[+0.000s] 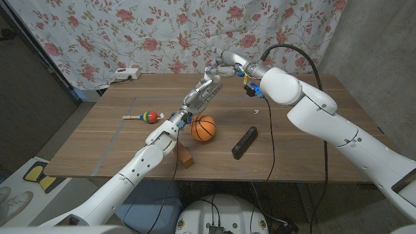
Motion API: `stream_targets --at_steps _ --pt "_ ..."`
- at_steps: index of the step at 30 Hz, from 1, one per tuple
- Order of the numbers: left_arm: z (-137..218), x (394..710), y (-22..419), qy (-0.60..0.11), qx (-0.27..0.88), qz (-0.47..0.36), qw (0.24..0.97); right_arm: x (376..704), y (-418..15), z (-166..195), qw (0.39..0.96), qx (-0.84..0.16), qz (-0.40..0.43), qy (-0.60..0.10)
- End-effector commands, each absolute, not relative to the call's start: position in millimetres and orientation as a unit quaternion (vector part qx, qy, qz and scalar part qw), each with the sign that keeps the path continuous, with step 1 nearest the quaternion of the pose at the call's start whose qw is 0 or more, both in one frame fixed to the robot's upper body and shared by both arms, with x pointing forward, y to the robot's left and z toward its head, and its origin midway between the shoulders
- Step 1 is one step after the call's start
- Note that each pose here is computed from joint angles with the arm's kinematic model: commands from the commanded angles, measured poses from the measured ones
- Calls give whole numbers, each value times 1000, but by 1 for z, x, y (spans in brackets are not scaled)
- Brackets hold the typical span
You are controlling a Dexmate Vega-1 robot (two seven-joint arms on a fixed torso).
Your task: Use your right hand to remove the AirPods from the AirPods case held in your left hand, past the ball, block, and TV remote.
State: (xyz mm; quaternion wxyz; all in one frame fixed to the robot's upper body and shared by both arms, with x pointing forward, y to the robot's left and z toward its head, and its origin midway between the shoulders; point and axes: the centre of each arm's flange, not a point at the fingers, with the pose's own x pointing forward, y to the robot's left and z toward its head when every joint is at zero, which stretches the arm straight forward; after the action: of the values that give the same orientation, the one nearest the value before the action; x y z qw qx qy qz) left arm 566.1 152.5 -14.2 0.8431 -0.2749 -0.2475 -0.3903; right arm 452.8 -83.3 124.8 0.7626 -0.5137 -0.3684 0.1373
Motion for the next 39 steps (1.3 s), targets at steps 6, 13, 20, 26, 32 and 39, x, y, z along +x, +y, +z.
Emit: stream_targets --at_steps 6,13,20,26,32,39 --pt "-14 566 151 -249 -282 -400 836 452 -85 124 768 -504 125 -376" --pt "-14 566 151 -250 -281 -401 835 452 -86 122 770 -498 121 -380" --pt "-14 566 153 -252 -279 -402 835 452 -86 121 772 -489 116 -388" --pt "-15 565 153 -253 -280 -402 834 452 -88 120 777 -476 112 -395" --pt "-15 564 153 -251 -281 -401 835 451 -90 119 781 -460 107 -408" --pt "-16 565 153 -249 -280 -398 837 450 -95 119 789 -433 95 -425"
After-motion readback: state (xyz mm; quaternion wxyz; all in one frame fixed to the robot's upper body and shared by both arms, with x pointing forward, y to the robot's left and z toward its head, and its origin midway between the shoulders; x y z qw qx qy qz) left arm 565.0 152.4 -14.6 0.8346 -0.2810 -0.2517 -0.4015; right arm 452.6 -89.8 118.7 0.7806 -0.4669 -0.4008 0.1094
